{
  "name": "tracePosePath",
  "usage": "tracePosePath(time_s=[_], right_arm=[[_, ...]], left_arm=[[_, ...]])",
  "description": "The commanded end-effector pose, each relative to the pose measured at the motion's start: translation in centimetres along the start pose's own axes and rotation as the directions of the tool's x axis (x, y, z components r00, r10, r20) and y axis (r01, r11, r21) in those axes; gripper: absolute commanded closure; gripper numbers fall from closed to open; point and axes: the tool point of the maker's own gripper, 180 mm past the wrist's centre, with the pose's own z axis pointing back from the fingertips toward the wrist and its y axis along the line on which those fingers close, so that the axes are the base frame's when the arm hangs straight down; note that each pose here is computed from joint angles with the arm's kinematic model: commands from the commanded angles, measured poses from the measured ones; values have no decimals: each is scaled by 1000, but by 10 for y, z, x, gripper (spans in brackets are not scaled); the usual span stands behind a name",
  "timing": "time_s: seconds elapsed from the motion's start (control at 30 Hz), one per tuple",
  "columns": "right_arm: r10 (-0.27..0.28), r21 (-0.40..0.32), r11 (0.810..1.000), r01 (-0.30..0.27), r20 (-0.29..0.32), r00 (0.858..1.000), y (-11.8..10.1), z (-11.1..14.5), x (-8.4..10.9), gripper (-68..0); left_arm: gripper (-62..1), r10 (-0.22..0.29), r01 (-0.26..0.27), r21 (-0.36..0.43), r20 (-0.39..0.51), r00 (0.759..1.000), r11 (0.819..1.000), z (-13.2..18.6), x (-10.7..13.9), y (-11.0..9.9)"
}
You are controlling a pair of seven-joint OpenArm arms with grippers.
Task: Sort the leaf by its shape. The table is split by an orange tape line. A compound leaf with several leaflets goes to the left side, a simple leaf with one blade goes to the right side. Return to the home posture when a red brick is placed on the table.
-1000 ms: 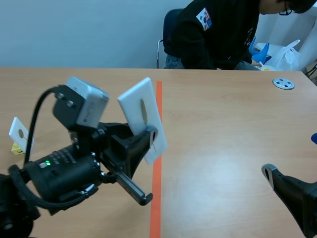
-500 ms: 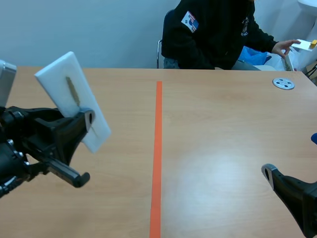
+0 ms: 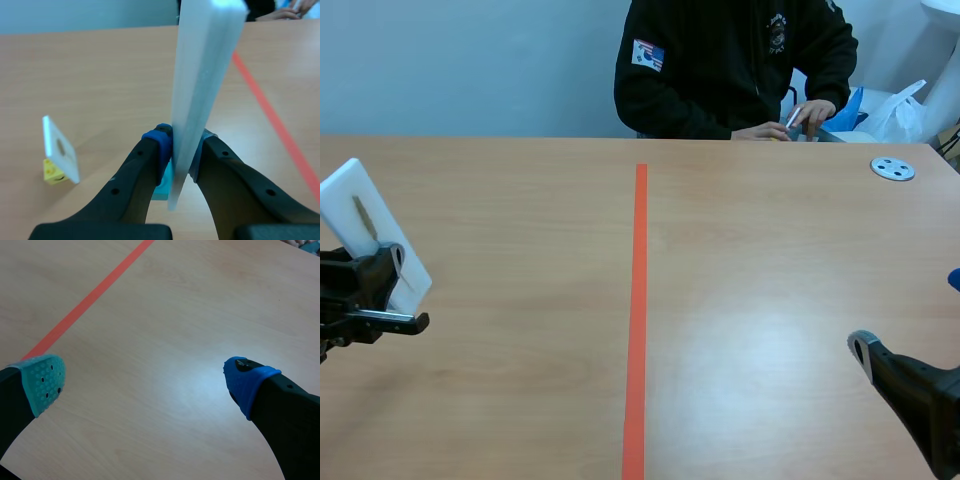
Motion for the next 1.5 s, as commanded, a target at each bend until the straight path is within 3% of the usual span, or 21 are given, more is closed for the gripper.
tracePosePath(time_s=[0.0,0.37,0.67,0.97,1.13,1.37,1.47], right_arm=[[16,-2,1000,-16,46,999,-2,-2,14,-679],[16,-2,1000,-16,45,999,-2,-2,14,-679],[16,-2,1000,-16,45,999,-2,-2,14,-679],[16,-2,1000,-16,46,999,-2,-2,14,-679],[16,-2,1000,-16,46,999,-2,-2,14,-679],[16,-2,1000,-16,46,999,-2,-2,14,-679],[16,-2,1000,-16,46,999,-2,-2,14,-679]], left_arm=[[-32,2,-3,30,36,999,1000,-8,7,9],[-32,14,-12,211,-4,1000,978,-35,-40,72],[-40,27,-12,259,-51,998,966,-28,-70,89],[-274,24,-12,262,-41,999,965,-28,-70,90],[-484,14,-12,262,-6,1000,965,-28,-63,90],[-518,19,-44,277,92,996,960,-27,-30,98],[-589,8,-52,277,159,987,959,-24,-2,100]])
